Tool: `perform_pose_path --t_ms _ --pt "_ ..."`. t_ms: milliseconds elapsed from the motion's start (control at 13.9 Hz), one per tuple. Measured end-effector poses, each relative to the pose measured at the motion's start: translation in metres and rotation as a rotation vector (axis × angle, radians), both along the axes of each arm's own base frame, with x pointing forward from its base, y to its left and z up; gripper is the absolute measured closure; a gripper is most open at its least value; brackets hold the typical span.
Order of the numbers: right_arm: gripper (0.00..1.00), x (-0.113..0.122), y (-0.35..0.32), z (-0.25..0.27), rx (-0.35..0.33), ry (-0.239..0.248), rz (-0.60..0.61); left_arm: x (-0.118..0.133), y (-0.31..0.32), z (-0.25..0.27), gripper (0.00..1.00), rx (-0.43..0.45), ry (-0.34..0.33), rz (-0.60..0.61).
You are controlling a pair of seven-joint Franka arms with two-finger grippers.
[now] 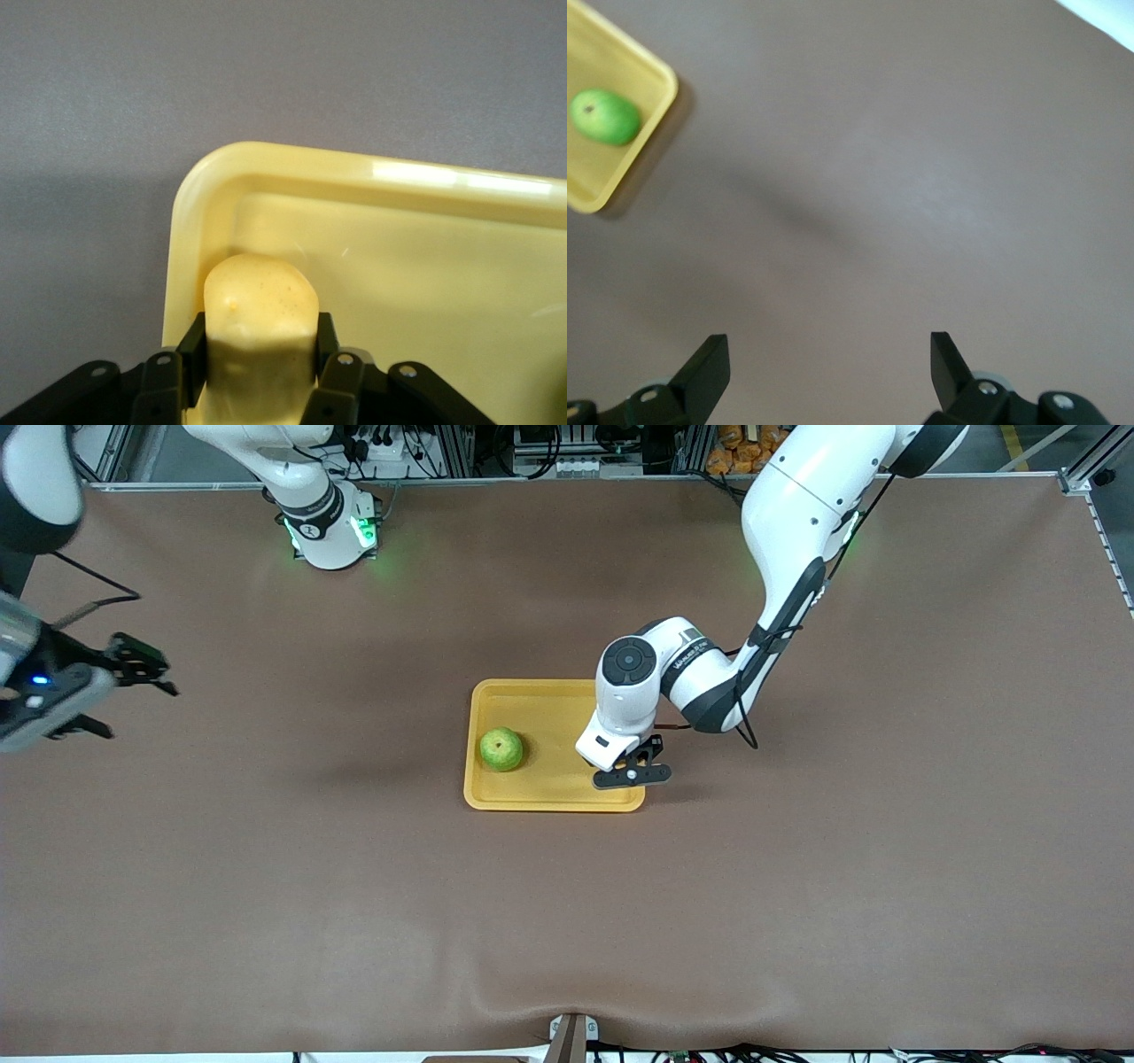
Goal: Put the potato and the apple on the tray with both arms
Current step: 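Move the potato over the tray while the right gripper withdraws, then release the potato on the tray and raise the left gripper away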
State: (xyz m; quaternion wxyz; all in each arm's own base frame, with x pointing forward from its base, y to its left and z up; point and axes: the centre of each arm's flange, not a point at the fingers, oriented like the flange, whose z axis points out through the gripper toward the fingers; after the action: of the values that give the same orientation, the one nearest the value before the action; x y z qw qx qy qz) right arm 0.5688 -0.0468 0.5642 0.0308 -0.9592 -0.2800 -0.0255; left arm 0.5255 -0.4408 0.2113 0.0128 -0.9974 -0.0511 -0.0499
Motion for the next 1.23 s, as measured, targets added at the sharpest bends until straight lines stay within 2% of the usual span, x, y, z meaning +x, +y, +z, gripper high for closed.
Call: perform_pose_path --t_ms 72,144,361,505,649,938,1082,1226 --pt "0.00 -0.004 -0.009 0.006 0.001 -0.003 -0.055 0.000 0.000 -0.001 0.50 0.001 0.001 0.000" --pt "0.00 -0.009 -0.014 0.011 0.005 0.009 -0.119 0.000 0.000 -0.002 0.44 0.002 0.001 0.000" --pt "0.00 -0.021 -0.019 0.022 0.012 0.064 -0.330 0.005 -0.002 0.005 0.15 -0.008 -0.012 0.002" --pt "0.00 -0.027 -0.014 0.042 0.009 0.106 -0.474 0.016 -0.001 0.023 0.00 -0.018 -0.037 0.014" --pt "0.00 -0.033 -0.011 0.061 0.006 0.125 -0.585 0.037 0.015 0.052 0.00 -0.005 -0.059 0.027" --pt "0.00 -0.033 -0.010 0.079 0.011 0.100 -0.678 0.089 0.086 0.143 0.00 0.030 -0.071 0.065" --pt "0.00 -0.036 -0.005 0.081 0.006 0.124 -0.761 0.107 0.134 0.195 0.00 0.017 -0.065 0.084" --pt "0.00 -0.037 -0.001 0.085 0.004 0.130 -0.784 0.115 0.190 0.242 0.00 0.015 -0.047 0.098"
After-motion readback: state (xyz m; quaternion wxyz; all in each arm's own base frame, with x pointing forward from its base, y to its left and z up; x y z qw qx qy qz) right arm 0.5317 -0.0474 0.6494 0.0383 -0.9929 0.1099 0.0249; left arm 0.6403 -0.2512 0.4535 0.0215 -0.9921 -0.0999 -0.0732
